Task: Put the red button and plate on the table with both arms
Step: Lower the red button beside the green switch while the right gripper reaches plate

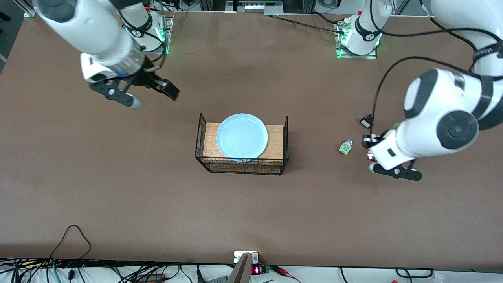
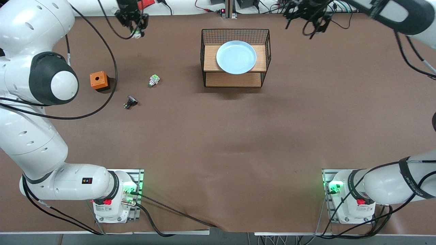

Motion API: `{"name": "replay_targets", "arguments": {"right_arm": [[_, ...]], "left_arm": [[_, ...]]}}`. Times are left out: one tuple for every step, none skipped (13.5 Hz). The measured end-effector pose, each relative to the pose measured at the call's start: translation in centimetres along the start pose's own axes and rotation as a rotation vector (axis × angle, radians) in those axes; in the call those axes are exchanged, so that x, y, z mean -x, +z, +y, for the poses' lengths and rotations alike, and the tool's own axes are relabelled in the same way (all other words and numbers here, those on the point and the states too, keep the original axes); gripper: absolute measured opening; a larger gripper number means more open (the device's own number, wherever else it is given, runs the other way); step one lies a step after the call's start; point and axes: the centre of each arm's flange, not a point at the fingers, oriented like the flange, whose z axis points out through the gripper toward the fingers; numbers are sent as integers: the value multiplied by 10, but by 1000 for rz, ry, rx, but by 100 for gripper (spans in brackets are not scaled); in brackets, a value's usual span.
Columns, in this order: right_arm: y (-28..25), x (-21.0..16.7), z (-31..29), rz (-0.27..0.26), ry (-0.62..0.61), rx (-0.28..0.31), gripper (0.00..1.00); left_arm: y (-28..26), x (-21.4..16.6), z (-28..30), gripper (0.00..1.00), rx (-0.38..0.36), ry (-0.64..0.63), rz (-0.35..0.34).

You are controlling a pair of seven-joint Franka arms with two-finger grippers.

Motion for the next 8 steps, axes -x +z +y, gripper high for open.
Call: {"name": "replay_targets", "arguments": {"right_arm": [[14, 6, -13, -6, 45, 1, 100], [27, 12, -26, -8, 99, -2, 100], [40, 20, -40, -8, 158, -12, 100], [53, 29, -53, -8, 217, -24, 100], [67, 39, -68, -4, 262, -36, 100], [80, 49, -80, 10, 280, -44, 100], [96, 57, -91, 29, 278, -40, 100], [114, 63, -100, 49, 262, -24, 100]], "left_arm": [[25, -5, -30, 41, 17, 37, -4], [53, -9, -58, 41, 33, 63, 3], [81, -12, -79, 41, 46, 77, 17], [107, -14, -90, 41, 52, 82, 30], [129, -13, -94, 41, 54, 83, 39], [145, -11, -93, 41, 55, 86, 38], [155, -10, -91, 41, 55, 91, 36], [161, -10, -88, 41, 52, 95, 46]]}}
